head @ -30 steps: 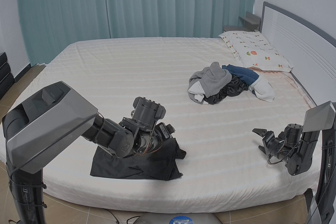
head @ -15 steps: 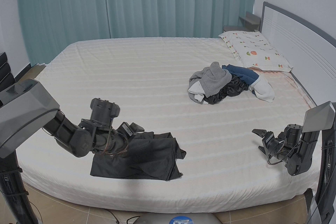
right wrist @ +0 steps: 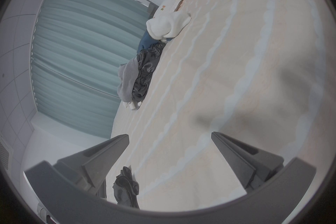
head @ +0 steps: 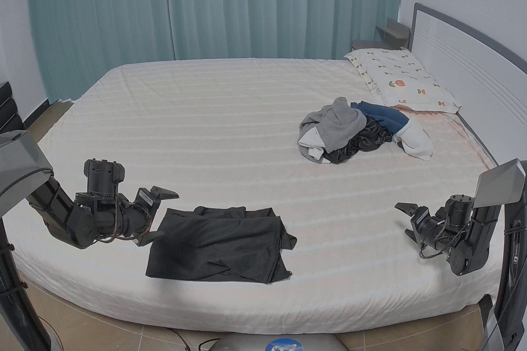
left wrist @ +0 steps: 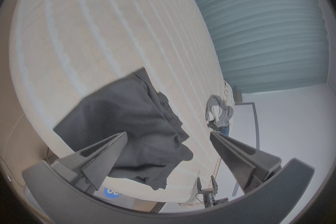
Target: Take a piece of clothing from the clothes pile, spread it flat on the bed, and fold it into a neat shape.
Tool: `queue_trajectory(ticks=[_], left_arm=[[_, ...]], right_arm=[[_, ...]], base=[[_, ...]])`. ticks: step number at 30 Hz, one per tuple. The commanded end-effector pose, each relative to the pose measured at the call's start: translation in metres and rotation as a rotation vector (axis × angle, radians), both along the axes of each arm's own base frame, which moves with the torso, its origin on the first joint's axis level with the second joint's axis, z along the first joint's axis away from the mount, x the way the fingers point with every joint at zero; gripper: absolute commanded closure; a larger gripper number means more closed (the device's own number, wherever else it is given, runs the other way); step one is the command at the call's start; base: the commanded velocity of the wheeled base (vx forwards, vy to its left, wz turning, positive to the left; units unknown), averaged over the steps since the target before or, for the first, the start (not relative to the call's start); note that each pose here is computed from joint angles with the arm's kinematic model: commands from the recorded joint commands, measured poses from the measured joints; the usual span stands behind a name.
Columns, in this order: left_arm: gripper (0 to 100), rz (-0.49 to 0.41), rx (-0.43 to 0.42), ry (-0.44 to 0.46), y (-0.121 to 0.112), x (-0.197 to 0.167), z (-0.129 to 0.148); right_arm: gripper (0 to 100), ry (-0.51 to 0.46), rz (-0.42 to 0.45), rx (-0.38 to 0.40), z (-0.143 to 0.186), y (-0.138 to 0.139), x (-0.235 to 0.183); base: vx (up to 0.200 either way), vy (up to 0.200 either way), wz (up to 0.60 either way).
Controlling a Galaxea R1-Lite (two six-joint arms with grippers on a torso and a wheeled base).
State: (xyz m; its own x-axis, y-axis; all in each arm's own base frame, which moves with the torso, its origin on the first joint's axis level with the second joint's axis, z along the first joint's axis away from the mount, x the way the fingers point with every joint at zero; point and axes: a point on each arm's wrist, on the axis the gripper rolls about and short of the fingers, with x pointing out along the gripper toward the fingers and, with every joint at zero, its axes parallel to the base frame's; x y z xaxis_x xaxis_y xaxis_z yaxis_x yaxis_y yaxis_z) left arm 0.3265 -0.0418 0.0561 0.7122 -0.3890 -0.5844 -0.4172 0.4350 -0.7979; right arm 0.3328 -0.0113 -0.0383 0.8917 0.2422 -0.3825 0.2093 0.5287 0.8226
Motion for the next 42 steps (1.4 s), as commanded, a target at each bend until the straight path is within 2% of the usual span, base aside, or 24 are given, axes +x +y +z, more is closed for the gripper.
queue_trajectory(ticks=[1, 3, 14, 20, 24, 30, 42], left_arm=[[0, 0.021, 0.001, 0.011, 0.007, 0.0, -0.005], [0, 0.022, 0.001, 0.011, 0.008, 0.002, -0.009], [0, 0.045, 0.0, 0.033, 0.017, 0.007, -0.025], [0, 0.047, -0.002, 0.014, 0.017, 0.008, -0.027], [0, 0.045, 0.0, 0.013, 0.017, 0.007, -0.028], [0, 0.043, 0.002, 0.012, 0.016, 0.008, -0.028], [0, 0.039, 0.004, 0.014, 0.015, 0.008, -0.029]], right_arm=[[0, -0.006, 0.001, -0.001, 0.001, 0.0, 0.001], [0, -0.015, 0.008, -0.002, 0.004, 0.003, 0.001], [0, -0.066, 0.175, -0.024, 0.019, 0.074, -0.002], [0, -0.094, 0.232, -0.074, 0.025, 0.09, 0.017], [0, -0.113, 0.268, -0.065, 0.031, 0.105, 0.032], [0, -0.088, 0.298, -0.058, 0.02, 0.114, 0.031], [0, -0.085, 0.294, -0.071, 0.018, 0.113, 0.03]], base=[[0.0, 0.2, 0.0], [0.0, 0.2, 0.0], [0.0, 0.2, 0.0], [0.0, 0.2, 0.0], [0.0, 0.15, 0.0], [0.0, 0.0, 0.0], [0.0, 0.0, 0.0]])
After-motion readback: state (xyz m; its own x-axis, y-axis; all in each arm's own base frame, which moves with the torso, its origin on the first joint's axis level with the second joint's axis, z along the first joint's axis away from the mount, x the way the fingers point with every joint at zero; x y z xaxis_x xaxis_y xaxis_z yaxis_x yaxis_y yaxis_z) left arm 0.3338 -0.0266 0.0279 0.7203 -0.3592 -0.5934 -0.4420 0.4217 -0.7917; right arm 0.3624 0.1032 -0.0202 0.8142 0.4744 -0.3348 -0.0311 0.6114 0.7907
